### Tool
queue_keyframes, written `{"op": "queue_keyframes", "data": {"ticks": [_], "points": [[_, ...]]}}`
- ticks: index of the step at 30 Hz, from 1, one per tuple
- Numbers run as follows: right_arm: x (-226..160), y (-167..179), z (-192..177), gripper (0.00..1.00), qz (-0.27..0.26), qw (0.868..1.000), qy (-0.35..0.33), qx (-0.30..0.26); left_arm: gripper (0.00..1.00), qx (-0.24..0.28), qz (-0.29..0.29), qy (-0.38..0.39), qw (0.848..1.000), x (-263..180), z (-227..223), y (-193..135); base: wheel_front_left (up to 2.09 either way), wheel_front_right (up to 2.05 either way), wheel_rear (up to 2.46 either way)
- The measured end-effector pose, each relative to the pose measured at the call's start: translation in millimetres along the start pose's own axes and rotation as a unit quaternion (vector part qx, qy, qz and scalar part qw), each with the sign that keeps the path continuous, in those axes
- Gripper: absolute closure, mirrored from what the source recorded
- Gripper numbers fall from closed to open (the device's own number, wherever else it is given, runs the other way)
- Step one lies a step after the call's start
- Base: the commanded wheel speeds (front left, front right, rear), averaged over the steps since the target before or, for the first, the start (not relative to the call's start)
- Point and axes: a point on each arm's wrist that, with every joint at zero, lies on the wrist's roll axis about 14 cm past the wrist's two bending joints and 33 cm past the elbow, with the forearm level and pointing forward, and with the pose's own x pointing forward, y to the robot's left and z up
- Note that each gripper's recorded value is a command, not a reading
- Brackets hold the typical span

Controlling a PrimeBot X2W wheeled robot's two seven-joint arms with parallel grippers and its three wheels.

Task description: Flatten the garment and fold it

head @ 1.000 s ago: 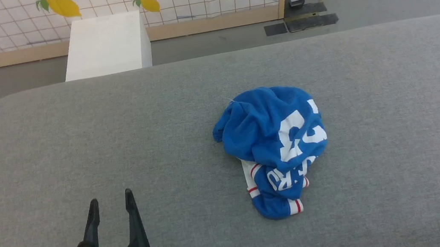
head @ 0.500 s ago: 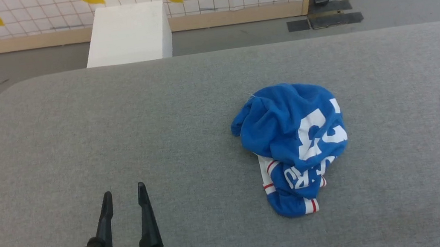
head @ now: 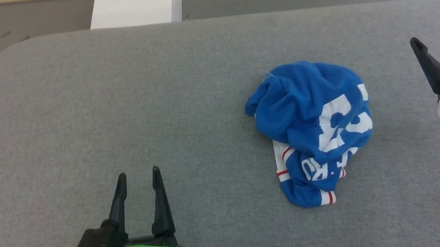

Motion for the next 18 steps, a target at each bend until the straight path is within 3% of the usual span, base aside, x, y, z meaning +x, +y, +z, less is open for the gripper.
{"op": "queue_keyframes", "data": {"ticks": [4, 7, 17, 18], "points": [[21.9, 13.5, -41.6, 0.00, 0.037, 0.994, 0.106, -0.017, 0.00, -0.002, -0.003, 0.013, 1.000, 7.4, -10.4, -0.4, 0.00, 0.00, 0.00], [31.4, 22.9, -78.7, 0.00, 0.062, 0.980, 0.188, -0.028, 0.00, -0.002, -0.001, 0.018, 1.000, 13.4, -15.2, 1.2, 0.00, 0.00, 0.00], [62.8, 65.2, -148.0, 0.00, 0.145, 0.940, 0.302, -0.055, 0.00, -0.006, 0.023, 0.044, 0.999, 22.8, -34.0, 12.7, 0.00, 0.00, 0.00], [65.6, 66.8, -148.6, 0.39, 0.149, 0.939, 0.304, -0.059, 0.00, -0.005, 0.026, 0.046, 0.999, 22.6, -35.3, 14.4, 0.00, 0.00, 0.00]]}}
